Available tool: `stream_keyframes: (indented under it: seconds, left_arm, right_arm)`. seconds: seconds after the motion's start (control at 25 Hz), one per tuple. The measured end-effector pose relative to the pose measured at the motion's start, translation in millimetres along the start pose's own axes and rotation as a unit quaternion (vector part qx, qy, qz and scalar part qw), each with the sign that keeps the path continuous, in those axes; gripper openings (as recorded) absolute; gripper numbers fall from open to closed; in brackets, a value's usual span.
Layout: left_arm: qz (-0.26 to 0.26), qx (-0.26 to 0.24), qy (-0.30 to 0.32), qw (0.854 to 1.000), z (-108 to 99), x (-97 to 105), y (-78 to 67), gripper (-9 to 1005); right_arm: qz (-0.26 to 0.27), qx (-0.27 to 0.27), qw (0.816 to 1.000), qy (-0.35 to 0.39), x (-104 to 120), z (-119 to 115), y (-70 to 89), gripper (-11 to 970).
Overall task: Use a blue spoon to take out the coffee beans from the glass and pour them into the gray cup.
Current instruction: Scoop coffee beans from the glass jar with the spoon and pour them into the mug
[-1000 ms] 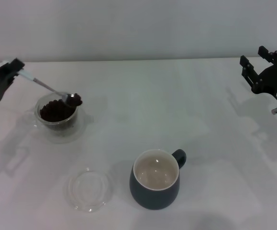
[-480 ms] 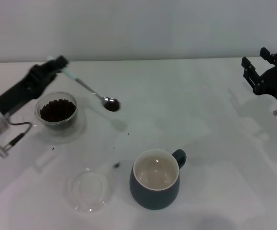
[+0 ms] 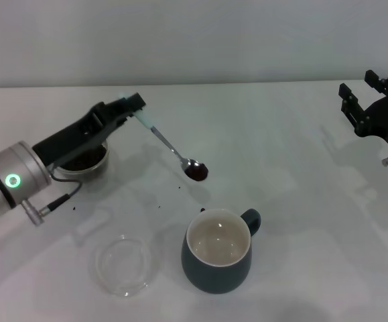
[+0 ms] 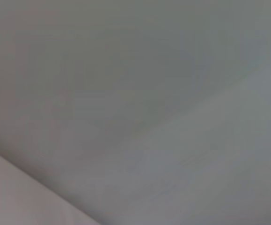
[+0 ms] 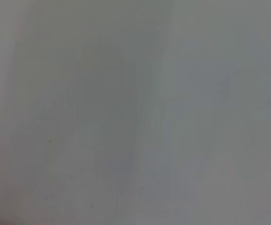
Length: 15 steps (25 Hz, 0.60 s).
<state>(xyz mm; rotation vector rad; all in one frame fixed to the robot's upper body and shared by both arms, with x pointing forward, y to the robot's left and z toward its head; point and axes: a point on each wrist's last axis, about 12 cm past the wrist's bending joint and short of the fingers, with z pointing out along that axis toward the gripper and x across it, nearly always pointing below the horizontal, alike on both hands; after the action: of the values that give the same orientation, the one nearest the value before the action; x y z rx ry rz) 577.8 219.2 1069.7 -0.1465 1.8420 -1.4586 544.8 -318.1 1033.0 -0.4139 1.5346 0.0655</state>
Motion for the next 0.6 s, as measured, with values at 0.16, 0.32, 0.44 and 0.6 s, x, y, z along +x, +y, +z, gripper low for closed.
stream_keyframes:
  seconds: [0.16, 0.32, 0.44, 0.6]
  left_arm:
    - [-0.004, 0.008, 0.018, 1.0, 3.3, 5.6, -2.5, 130]
    - [-0.014, 0.029, 0.029, 0.999, 2.5, 11.8, -6.3, 130]
    - [-0.022, 0.033, 0.033, 0.999, -0.3, 16.4, -5.6, 130]
    - [-0.028, 0.038, 0.036, 0.998, -6.5, 21.4, -4.4, 130]
  right_arm:
    - [0.0, 0.0, 1.0, -0.001, -0.3, 0.3, 0.0, 514]
    - [0.0, 0.0, 1.0, -0.001, -0.5, 0.5, 0.0, 514]
    - [0.002, 0.0, 1.0, -0.001, -0.5, 0.6, 0.1, 513]
    - [0.004, 0.0, 1.0, 0.0, 0.1, -0.2, 0.5, 513]
